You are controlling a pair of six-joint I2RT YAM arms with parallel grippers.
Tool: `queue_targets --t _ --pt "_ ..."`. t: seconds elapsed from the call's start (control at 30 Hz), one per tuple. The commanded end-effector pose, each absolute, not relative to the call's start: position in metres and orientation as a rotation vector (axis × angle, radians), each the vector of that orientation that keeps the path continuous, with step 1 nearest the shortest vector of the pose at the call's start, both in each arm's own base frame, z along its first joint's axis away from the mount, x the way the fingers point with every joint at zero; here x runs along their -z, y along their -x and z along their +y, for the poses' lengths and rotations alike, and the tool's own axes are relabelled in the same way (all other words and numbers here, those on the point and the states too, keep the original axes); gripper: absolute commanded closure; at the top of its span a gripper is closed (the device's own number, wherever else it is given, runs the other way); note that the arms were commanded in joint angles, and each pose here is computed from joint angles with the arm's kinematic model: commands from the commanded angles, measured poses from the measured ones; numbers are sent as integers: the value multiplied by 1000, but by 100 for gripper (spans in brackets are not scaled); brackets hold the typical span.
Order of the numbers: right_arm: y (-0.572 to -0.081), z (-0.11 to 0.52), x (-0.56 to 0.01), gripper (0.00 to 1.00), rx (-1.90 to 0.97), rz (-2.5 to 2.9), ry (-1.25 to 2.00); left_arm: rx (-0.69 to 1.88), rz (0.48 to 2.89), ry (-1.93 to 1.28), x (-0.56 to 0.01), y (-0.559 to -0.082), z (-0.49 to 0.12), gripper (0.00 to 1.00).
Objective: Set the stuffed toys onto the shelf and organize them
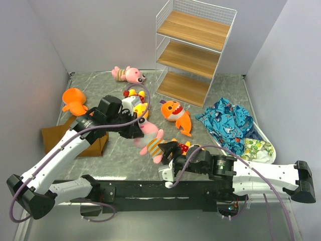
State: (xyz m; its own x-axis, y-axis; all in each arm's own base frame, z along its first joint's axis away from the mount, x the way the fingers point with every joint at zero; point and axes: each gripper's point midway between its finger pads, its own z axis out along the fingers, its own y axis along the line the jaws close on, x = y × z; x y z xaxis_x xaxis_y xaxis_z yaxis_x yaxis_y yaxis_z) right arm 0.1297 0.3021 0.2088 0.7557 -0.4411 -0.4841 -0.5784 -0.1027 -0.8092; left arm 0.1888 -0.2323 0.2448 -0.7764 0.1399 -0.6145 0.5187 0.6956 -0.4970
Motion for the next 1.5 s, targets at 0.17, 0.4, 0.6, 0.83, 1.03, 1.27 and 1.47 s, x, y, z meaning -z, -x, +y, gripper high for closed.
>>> queue_targets --t 0.17,0.4,0.6,0.83,1.03,1.27,1.47 --pt "-127 297 -213 24 -120 833 1732 949 2374 -547 -249 -186 -229 99" --pt "-135 300 -221 30 -71 809 1683 1018 2362 -552 -257 -183 -232 99" --pt "-127 311 -233 78 -130 754 1647 1046 2358 -532 -257 -183 -235 91" --pt "-137 321 -262 100 -116 777 1568 716 2173 -179 -290 -258 -205 0" --pt "-167 321 -293 100 -9 903 1474 456 1985 36 -346 -326 -159 4" --pt "-235 285 -357 100 133 1017 1268 413 1828 239 -360 -343 -106 4" --pt "-292 254 -445 100 283 1016 1027 286 1802 343 -301 -338 -77 3"
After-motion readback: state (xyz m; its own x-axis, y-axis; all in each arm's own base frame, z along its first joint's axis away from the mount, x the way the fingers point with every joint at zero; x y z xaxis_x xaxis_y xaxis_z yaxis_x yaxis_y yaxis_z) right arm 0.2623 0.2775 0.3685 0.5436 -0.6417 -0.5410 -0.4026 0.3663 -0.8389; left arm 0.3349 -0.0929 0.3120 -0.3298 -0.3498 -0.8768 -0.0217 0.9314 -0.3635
